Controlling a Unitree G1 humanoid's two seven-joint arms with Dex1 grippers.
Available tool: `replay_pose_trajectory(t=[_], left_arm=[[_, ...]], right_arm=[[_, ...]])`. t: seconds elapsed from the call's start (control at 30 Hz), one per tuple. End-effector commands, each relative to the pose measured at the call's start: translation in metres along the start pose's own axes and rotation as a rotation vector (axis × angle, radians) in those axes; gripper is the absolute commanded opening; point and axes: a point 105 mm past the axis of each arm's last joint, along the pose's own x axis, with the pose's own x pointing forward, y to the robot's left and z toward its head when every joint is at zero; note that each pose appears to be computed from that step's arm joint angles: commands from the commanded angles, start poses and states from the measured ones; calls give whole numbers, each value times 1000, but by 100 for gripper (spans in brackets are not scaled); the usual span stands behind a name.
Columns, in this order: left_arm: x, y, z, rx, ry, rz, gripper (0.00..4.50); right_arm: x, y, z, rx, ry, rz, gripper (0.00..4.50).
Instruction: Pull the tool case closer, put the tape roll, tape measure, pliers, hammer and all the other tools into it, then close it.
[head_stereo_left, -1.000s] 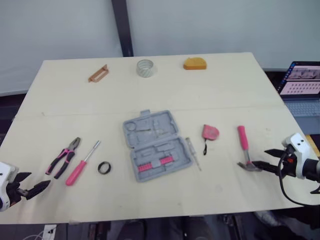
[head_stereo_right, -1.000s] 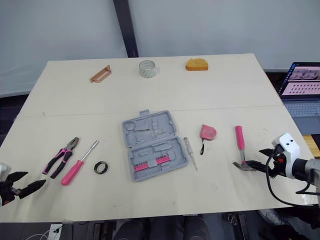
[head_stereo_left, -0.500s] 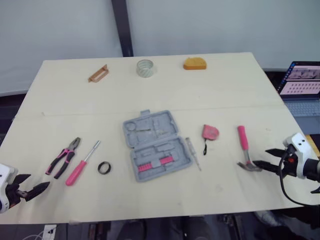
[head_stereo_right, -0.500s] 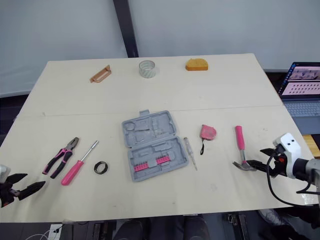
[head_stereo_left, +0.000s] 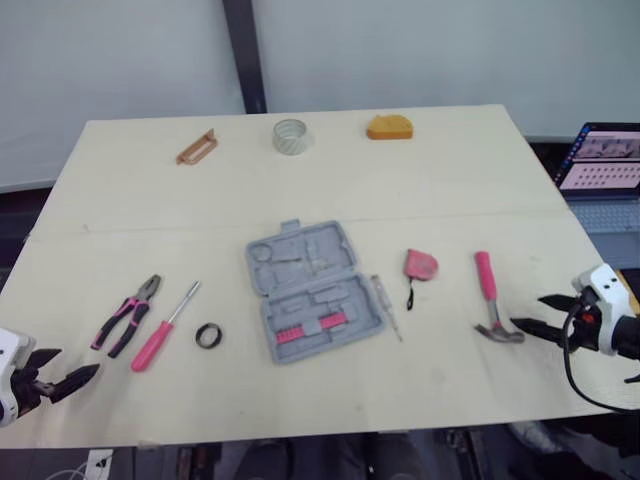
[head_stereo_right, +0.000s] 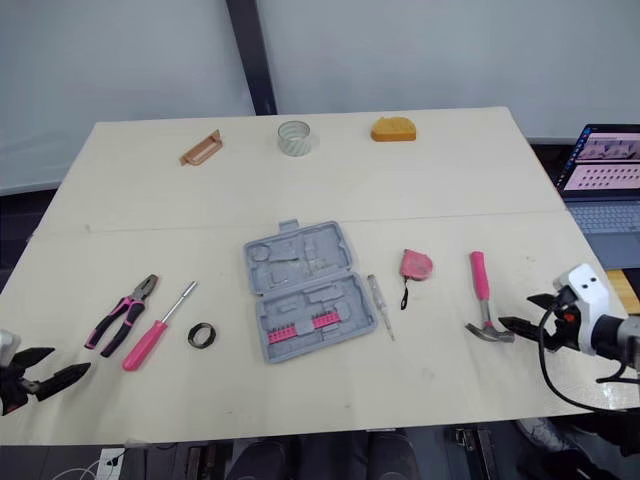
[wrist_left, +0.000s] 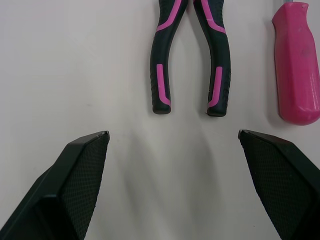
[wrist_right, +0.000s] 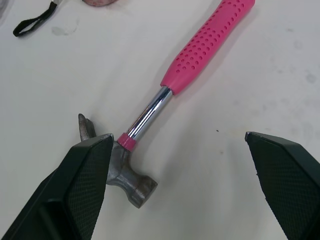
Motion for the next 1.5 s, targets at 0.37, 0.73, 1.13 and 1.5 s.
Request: replay_pose_trajectory(t=[0.37, 0.73, 1.13, 1.5], left_arm=[[7, -28, 46, 26, -127, -108, 444], [61, -123, 111, 88, -264, -315, 109], [107, -179, 118, 61, -293, -365, 0], [121, -196, 115, 47, -276, -408, 0]], right_arm=[[10, 25, 55, -34, -178, 95, 450], [83, 114, 117, -200, -246, 267, 162], [139, 134, 129, -251, -220, 264, 4], [169, 147, 142, -279, -197, 270, 4]])
